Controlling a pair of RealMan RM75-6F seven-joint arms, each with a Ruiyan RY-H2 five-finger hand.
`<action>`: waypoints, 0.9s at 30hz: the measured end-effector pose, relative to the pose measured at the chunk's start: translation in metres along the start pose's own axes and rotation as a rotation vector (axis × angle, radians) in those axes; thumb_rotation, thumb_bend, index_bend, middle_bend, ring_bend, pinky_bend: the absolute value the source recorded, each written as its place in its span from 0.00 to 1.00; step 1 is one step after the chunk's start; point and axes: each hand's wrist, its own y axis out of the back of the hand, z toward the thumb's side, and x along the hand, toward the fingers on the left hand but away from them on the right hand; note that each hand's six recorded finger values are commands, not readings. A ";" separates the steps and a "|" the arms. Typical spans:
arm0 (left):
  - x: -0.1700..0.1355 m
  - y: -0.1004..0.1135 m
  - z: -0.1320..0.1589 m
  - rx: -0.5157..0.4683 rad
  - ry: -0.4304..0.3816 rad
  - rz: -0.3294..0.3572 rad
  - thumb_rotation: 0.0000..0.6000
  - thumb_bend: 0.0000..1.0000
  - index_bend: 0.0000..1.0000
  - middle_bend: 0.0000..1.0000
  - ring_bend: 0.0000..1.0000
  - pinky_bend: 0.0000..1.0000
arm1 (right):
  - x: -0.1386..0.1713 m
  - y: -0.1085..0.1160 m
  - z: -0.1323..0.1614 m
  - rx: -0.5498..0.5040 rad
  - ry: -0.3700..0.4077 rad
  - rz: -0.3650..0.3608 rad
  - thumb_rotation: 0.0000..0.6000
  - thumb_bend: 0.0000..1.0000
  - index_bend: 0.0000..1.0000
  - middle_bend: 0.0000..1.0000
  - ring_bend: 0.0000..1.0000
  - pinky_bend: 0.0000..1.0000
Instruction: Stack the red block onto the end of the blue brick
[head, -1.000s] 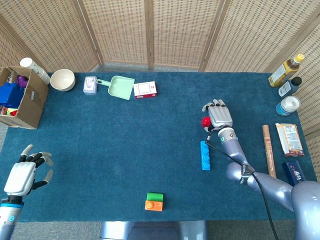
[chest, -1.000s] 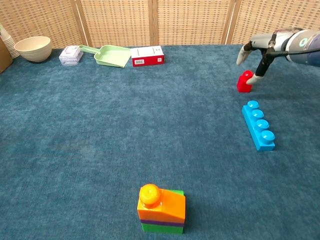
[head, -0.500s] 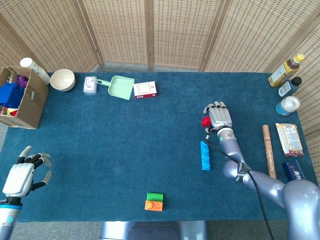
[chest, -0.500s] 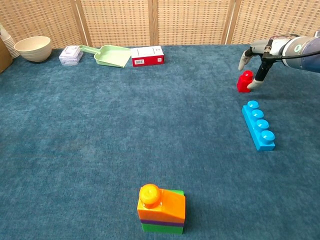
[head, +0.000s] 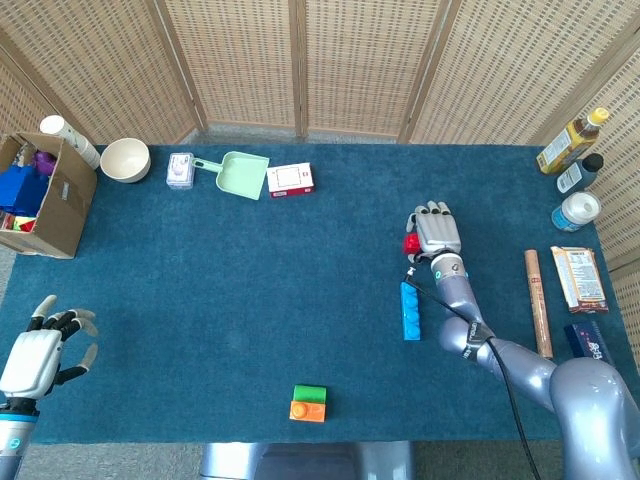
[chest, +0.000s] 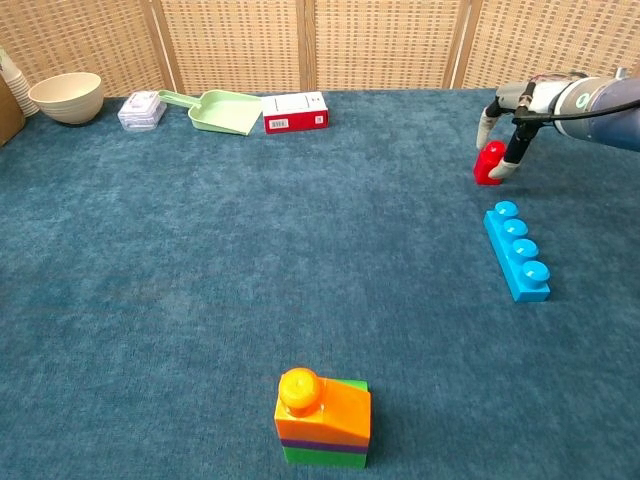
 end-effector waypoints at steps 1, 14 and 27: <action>0.000 0.000 0.000 0.000 0.001 0.001 1.00 0.47 0.49 0.34 0.31 0.08 | -0.001 0.000 0.000 0.000 -0.001 0.001 1.00 0.21 0.38 0.18 0.00 0.05; -0.003 -0.001 -0.006 -0.004 0.013 0.000 1.00 0.47 0.49 0.34 0.31 0.07 | -0.008 0.000 0.002 0.003 -0.021 -0.001 1.00 0.23 0.48 0.21 0.03 0.07; -0.008 0.000 -0.013 -0.008 0.026 0.008 1.00 0.47 0.49 0.34 0.31 0.07 | -0.016 0.000 0.000 0.003 -0.045 -0.004 1.00 0.27 0.57 0.27 0.10 0.08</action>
